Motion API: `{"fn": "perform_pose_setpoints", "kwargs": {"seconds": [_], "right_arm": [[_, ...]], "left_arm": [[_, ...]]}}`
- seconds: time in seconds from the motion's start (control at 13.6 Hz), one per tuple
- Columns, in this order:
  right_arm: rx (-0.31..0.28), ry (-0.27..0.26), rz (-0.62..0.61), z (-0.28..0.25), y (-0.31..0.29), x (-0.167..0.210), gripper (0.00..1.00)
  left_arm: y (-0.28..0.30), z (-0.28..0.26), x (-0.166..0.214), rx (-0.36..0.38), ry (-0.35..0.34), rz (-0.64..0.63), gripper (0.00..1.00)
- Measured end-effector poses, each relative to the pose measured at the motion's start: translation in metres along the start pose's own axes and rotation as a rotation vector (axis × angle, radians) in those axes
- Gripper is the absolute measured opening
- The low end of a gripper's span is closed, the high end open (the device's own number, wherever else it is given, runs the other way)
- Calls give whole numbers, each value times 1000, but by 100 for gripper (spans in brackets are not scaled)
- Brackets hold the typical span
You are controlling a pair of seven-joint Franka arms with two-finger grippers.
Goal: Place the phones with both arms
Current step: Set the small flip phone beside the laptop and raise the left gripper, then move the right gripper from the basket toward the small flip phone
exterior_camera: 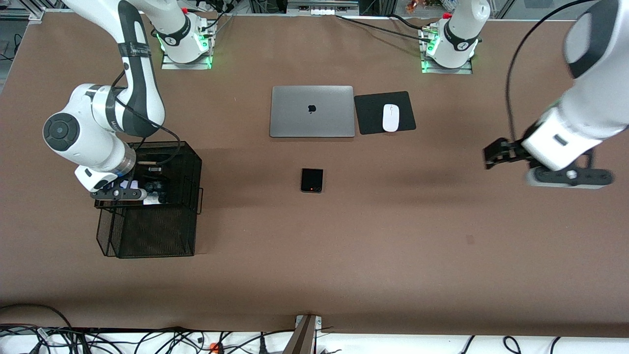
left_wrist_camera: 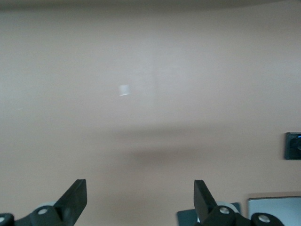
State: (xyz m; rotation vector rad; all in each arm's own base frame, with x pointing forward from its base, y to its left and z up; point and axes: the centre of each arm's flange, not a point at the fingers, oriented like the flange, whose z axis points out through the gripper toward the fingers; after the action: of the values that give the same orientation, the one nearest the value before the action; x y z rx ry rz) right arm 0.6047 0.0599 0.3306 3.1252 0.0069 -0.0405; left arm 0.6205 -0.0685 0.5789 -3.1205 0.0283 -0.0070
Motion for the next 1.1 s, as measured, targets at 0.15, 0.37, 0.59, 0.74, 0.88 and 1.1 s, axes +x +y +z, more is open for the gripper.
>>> {"fn": "perform_pose_setpoints", "kwargs": {"seconds": [0.15,0.37,0.59,0.74,0.88,1.1], "right_arm": [[0,4,0,-1,0,0,100],[2,2,2,-1,0,0,100],[39,-78,48,-22,-7,-5,100],[72,-102,115,-54,-25,-6,100],[108,-93,185,-72,-61,-11,100],[168,-66,272,-73,-138,-21,100]], "left_arm": [[-35,-6,-20,12,24,-29,100],[-57,-2,-58,14,60,13,100],[-57,2,-70,14,37,42,100],[-57,3,-70,14,33,47,100],[-56,1,-69,14,38,57,100],[-53,-2,-69,14,44,63,100]]}}
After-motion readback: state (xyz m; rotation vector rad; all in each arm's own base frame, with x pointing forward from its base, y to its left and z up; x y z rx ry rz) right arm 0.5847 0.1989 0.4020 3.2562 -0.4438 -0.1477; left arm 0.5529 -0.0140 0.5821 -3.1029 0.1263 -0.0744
